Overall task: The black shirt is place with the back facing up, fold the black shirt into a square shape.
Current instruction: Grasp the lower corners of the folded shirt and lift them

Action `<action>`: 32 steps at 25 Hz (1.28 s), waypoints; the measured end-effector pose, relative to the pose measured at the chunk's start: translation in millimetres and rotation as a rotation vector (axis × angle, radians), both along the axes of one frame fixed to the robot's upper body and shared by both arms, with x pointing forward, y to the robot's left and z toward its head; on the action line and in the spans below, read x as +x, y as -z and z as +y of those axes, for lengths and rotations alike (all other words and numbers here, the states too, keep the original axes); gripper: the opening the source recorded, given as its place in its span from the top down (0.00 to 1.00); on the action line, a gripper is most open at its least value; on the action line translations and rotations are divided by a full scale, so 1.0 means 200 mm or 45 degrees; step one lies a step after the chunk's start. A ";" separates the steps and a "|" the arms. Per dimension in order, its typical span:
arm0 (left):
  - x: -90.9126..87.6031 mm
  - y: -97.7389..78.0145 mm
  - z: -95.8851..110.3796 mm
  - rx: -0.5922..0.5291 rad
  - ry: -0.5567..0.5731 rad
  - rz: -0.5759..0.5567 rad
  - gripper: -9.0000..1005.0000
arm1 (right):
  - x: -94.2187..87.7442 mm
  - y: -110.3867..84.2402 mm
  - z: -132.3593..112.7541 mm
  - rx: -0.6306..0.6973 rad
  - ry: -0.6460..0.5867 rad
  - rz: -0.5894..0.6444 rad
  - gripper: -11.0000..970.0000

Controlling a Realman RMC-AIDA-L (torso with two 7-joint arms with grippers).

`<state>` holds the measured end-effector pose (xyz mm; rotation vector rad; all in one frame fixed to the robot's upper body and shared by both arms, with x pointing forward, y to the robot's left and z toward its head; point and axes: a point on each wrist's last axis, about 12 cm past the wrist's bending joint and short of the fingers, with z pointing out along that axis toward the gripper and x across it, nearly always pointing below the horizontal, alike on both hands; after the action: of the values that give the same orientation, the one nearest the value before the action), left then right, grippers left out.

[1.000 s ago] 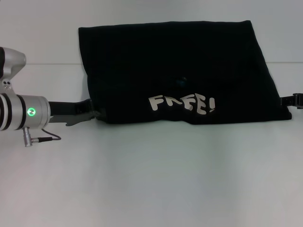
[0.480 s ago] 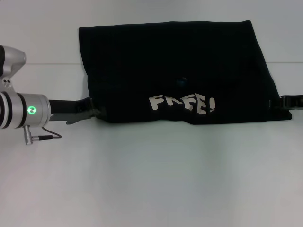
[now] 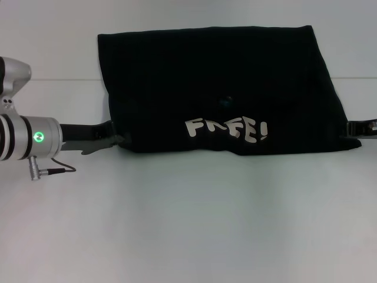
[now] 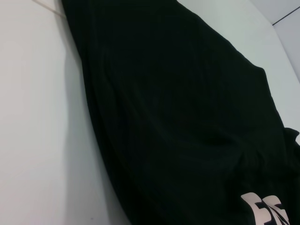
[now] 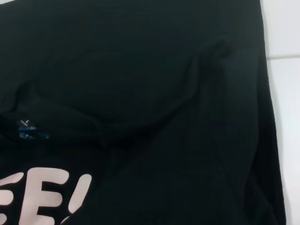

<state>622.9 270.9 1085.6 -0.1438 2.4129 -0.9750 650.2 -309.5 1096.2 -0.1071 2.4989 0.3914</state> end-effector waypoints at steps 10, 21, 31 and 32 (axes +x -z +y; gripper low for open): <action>0.00 0.00 0.00 -0.006 0.003 0.002 0.99 | 0.00 -0.01 -0.03 0.012 0.033 0.000 0.65; 0.00 -0.03 0.05 0.053 0.037 0.019 0.99 | 0.00 -0.06 -0.08 0.022 0.048 -0.006 0.95; 0.01 -0.05 0.10 0.117 0.028 0.013 0.99 | -0.02 -0.09 -0.14 0.054 0.074 -0.012 0.95; 0.01 -0.05 0.10 0.124 0.034 0.015 0.99 | -0.02 -0.09 -0.14 0.057 0.072 -0.010 0.95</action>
<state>624.8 291.0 1095.8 -0.0824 2.4730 -0.8686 646.1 -336.9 1113.7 -0.0203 2.4780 0.4223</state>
